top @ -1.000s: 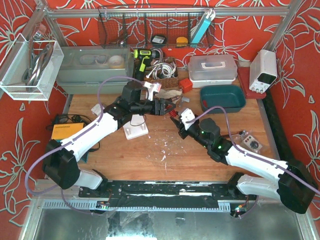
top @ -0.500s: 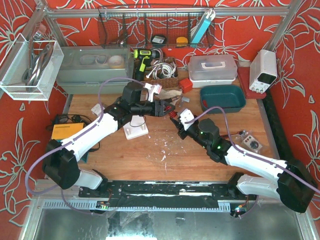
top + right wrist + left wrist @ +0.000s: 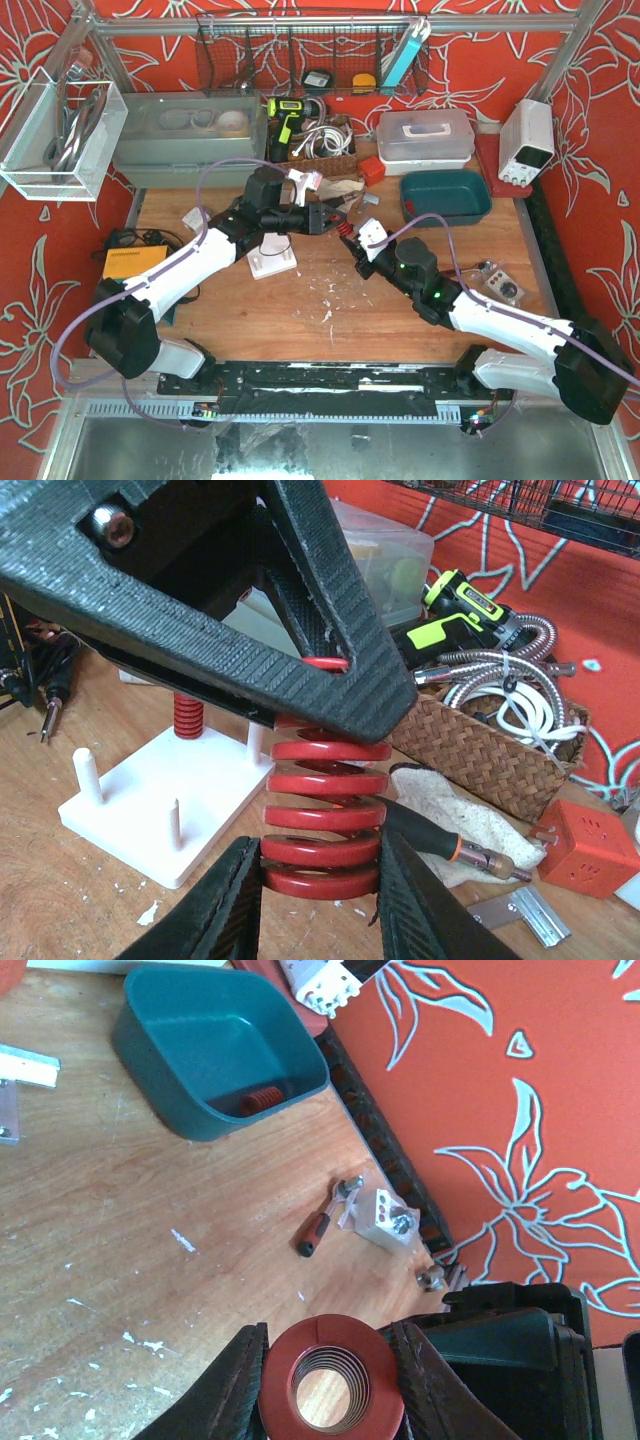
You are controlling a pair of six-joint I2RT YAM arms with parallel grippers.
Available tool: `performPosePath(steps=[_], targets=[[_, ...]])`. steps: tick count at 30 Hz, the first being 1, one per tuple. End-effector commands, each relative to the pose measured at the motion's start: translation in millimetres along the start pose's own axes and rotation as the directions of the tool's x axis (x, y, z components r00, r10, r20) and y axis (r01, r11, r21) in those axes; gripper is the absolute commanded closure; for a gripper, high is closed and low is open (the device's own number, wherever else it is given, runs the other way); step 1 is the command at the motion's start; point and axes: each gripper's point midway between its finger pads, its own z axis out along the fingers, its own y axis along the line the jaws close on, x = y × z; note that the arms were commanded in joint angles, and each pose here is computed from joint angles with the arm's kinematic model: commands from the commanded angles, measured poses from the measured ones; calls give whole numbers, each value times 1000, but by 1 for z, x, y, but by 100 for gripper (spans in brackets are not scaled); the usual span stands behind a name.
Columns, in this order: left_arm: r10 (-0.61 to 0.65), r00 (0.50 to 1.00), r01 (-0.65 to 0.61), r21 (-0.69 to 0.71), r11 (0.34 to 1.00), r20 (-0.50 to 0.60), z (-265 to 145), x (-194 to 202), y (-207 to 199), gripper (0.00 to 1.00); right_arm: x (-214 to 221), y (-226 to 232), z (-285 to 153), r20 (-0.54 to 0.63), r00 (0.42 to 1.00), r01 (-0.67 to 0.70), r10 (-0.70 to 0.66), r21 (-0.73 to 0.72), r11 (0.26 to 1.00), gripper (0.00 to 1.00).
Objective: Install the large spring
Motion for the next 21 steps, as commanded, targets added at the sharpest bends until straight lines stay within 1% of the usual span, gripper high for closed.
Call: performPosePath(steps=[1,5,6,7,10,13,16,21], targets=[[32,999,-33,35,999,28,-7,-6,-15,89,-16,-5,0,46,999,-6,4,32,999,76],[54,996,-52,-26,998,77,-16,-12,-7,95,-11,-11,0,-15,999,-38,39,60,997,37],[63,993,-58,-55,997,96,-20,-15,-3,96,-11,-13,-2,-26,998,-52,54,72,996,28],[83,989,-71,-97,993,119,-25,-18,2,96,-9,-17,-4,-44,997,-66,70,95,993,22],[138,975,-90,-257,962,176,-43,-26,23,96,-8,-35,-12,-87,989,-103,122,192,976,11],[189,957,-84,-414,906,219,-64,-28,46,97,1,-51,-20,-163,973,-109,161,290,951,2],[236,938,-59,-551,832,255,-87,-26,69,99,15,-64,-26,-212,958,-105,195,374,921,1],[273,917,11,-704,710,290,-116,-17,104,100,40,-79,-31,-227,945,-102,233,474,874,1]])
